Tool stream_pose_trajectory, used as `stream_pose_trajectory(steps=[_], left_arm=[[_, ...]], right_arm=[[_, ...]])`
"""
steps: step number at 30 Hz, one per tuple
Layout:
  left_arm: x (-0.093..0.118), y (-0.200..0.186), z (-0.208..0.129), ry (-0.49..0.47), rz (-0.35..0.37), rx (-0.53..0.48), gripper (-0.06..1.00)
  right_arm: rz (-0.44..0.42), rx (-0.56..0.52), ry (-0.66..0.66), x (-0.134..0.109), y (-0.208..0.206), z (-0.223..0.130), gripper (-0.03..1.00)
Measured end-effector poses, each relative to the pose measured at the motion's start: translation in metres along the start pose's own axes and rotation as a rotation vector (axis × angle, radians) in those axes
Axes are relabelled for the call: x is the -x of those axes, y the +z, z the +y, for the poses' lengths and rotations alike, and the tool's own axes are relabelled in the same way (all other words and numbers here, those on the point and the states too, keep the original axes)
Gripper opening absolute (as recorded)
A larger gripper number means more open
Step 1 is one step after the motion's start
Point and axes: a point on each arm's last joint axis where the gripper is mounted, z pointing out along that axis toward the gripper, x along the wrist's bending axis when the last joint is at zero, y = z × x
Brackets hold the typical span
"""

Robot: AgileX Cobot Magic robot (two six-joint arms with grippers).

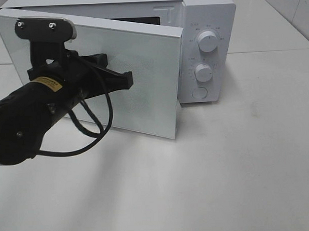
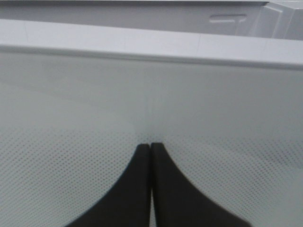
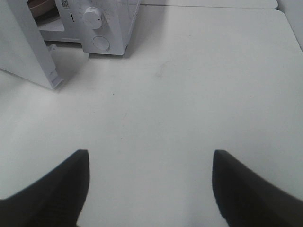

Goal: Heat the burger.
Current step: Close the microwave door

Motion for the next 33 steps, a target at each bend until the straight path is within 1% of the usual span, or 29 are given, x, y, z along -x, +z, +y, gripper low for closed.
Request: stream_pose_trajectory(steps=[1,4,11,18,23,24,26,33], left_arm=[[0.005,0.007,0.001,0.009,0.011,-0.003,0.00],[0.009,0.016,0.001,0.007,0.025,-0.023,0.00],[0.019,0.038,0.007,-0.019,0.051,-0.014,0.00],[0.030,0.055,0.012,-0.013,0.042,-0.013,0.00],[0.035,0.066,0.013,-0.019,0.055,-0.019,0.00],[0.040,0.069,0.013,-0.012,0.045,-0.028,0.00],[0.044,0.072,0.012,-0.010,0.040,-0.043,0.00],[0.052,0.083,0.010,-0.001,0.031,-0.058,0.00]], right_arm=[[0.000,0.000,0.000,0.000,0.000,0.000,0.70],[0.000,0.000,0.000,0.000,0.000,0.000,0.70],[0.000,0.000,0.000,0.000,0.000,0.000,0.70],[0.000,0.000,0.000,0.000,0.000,0.000,0.70],[0.000,0.000,0.000,0.000,0.000,0.000,0.70],[0.000,0.000,0.000,0.000,0.000,0.000,0.70],[0.000,0.000,0.000,0.000,0.000,0.000,0.70],[0.000,0.000,0.000,0.000,0.000,0.000,0.70]])
